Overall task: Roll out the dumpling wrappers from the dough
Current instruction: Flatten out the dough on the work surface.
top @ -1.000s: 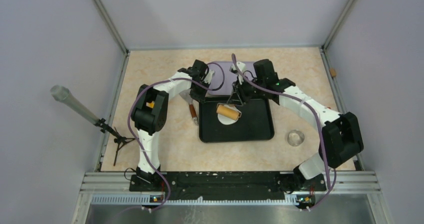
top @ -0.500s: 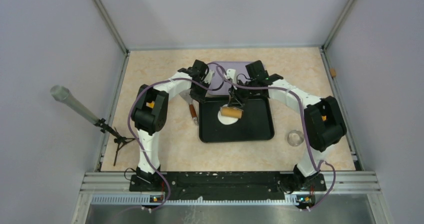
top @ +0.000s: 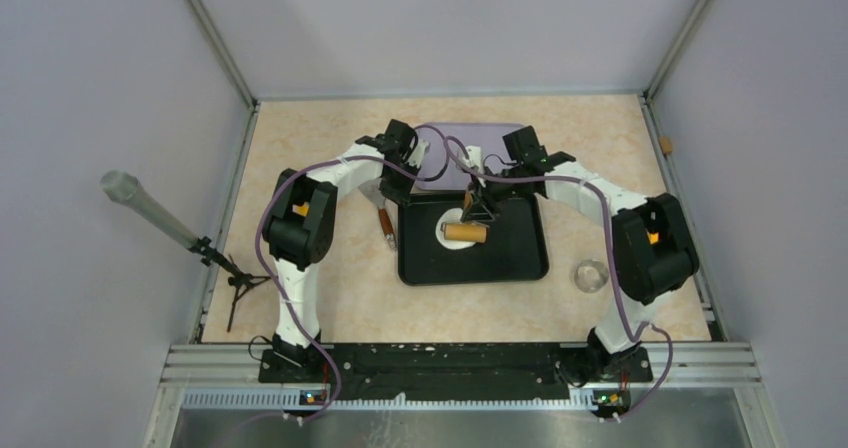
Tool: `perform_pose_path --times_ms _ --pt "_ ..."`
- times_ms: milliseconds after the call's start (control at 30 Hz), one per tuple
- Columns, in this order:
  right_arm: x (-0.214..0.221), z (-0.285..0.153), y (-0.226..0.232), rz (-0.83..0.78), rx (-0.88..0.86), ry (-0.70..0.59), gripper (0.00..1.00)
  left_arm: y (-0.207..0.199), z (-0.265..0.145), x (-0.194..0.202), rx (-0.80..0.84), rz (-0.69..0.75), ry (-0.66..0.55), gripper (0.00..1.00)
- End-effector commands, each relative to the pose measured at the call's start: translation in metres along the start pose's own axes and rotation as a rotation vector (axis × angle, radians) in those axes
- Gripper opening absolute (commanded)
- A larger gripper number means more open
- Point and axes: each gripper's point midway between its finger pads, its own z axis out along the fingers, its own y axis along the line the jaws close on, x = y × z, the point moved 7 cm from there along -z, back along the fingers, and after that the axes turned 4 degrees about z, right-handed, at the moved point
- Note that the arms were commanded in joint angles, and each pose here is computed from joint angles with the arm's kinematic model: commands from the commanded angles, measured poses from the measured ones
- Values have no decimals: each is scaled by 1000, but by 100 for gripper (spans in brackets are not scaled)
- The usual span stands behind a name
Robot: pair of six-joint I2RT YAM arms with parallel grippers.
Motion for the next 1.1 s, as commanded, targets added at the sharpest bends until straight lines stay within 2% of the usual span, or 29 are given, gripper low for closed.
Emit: perform_pose_path --times_ms 0,367,767,900,1067 --pt "58 7 25 155 -90 166 0 5 16 -1 -59 -3 -7 0" --pt "69 12 35 175 -79 198 0 5 15 -2 -62 -2 -6 0" --pt "-46 -35 20 39 191 -70 0 5 16 -2 -61 -3 -5 0" --pt "-63 -35 15 33 168 -86 0 5 17 -2 -60 -1 -4 0" --pt "-70 -25 -3 25 293 -145 0 5 17 -2 -60 -1 -3 0"
